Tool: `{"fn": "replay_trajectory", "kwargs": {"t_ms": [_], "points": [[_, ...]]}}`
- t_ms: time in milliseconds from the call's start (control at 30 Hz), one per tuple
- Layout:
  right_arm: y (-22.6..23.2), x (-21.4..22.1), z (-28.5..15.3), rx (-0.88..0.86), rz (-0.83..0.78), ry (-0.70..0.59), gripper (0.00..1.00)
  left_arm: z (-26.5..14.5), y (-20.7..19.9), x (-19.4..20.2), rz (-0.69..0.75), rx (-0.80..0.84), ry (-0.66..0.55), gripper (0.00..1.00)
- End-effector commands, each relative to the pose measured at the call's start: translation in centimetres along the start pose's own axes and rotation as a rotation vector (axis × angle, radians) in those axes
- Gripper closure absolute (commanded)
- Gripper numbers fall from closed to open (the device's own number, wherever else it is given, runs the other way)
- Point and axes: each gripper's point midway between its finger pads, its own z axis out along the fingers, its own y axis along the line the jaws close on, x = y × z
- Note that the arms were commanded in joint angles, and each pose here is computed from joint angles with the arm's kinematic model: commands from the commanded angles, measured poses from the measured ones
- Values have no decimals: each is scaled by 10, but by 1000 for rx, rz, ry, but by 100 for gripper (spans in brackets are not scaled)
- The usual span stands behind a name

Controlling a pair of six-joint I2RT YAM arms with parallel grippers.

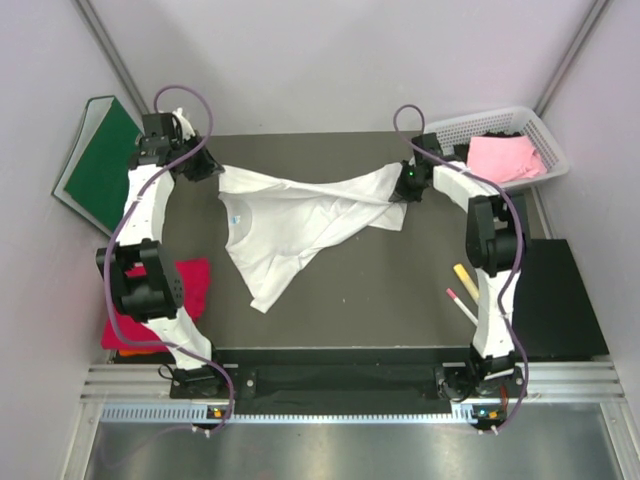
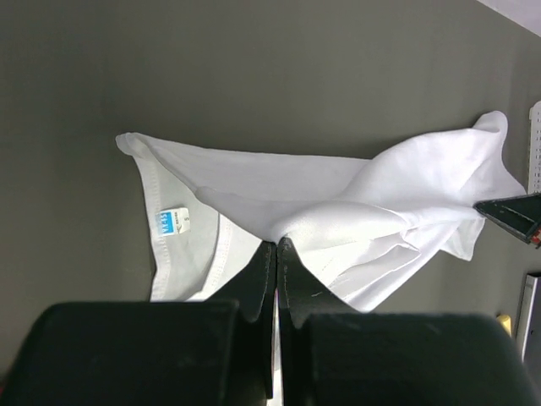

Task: Fold and stack the t-shirts
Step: Flatten out the tshirt

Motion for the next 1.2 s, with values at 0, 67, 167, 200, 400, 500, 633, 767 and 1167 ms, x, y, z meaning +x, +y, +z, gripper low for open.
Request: {"fn": "replay_trajectory", "kwargs": {"t_ms": [0, 67, 167, 200, 400, 500, 633, 767, 1167], "points": [[21, -42, -72, 14, -71, -195, 99, -31, -10, -25, 49, -7, -111, 100], [26, -50, -89, 12, -90, -225, 99, -31, -11, -26, 48, -11, -117, 100], [33, -60, -108, 8, -112, -263, 99, -35, -11, -32, 46, -21, -137, 100], [36, -62, -113, 6, -116, -276, 99, -37, -11, -33, 44, -24, -144, 100], [58, -80, -165, -46, -159, -379, 100, -59, -26, -52, 57, 2, -230, 100], [75, -87, -205, -75, -228, -457, 100, -83, -47, -66, 83, 58, -297, 100], [88, -88, -264, -74, -318, -580, 100, -123, -71, -84, 129, 108, -392, 100], [89, -72, -320, -78, -373, -685, 100, -178, -95, -85, 158, 148, -500, 100], [55, 23, -466, -151, -418, -901, 100, -298, -118, -20, 149, 176, -644, 100]]}}
